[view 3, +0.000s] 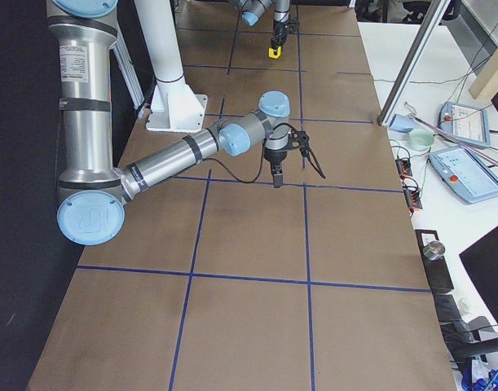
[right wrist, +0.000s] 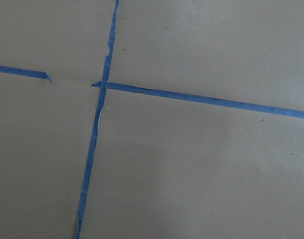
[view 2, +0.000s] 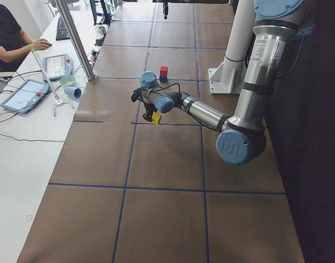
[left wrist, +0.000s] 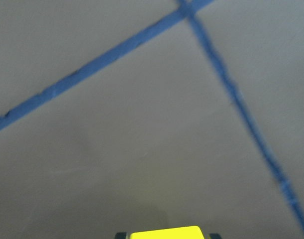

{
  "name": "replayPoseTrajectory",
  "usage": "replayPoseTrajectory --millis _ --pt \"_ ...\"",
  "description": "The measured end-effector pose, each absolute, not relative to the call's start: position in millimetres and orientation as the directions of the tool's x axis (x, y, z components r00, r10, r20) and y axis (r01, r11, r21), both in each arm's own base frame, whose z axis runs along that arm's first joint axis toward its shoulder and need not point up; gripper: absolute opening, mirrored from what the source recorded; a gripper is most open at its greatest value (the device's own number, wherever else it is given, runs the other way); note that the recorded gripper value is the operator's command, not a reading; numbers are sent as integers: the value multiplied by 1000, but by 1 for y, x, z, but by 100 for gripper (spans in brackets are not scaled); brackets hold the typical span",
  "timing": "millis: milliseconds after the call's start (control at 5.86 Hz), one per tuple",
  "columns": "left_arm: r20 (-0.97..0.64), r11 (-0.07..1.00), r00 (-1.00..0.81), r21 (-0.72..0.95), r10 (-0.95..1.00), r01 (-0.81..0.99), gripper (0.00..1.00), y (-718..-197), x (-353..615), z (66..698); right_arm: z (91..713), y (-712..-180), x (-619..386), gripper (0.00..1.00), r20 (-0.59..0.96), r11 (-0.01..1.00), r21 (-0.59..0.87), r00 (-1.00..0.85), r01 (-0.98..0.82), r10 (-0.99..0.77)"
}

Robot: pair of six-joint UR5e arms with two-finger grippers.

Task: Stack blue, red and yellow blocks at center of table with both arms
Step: 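Carry the yellow cube with the left gripper above the red cube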

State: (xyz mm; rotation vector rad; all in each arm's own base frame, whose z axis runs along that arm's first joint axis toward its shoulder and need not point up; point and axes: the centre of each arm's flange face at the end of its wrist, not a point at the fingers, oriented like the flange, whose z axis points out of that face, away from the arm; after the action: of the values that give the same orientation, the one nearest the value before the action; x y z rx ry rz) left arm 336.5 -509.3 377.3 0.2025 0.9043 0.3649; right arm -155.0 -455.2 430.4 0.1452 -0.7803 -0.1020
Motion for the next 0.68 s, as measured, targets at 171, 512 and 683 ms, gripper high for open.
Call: replayPoseTrajectory --millis 171,512,683 --pt "-780 953 548 243 302 -179 0 -506 390 292 432 -456 -155 100 692 985 167 707 39 -145" --pt "-826 986 540 122 163 -111 0 -504 477 163 434 -456 -156 100 690 985 165 709 42 -146" --pt "-813 991 568 87 128 -98 0 -513 507 120 434 -457 -156 100 690 985 165 709 43 -146"
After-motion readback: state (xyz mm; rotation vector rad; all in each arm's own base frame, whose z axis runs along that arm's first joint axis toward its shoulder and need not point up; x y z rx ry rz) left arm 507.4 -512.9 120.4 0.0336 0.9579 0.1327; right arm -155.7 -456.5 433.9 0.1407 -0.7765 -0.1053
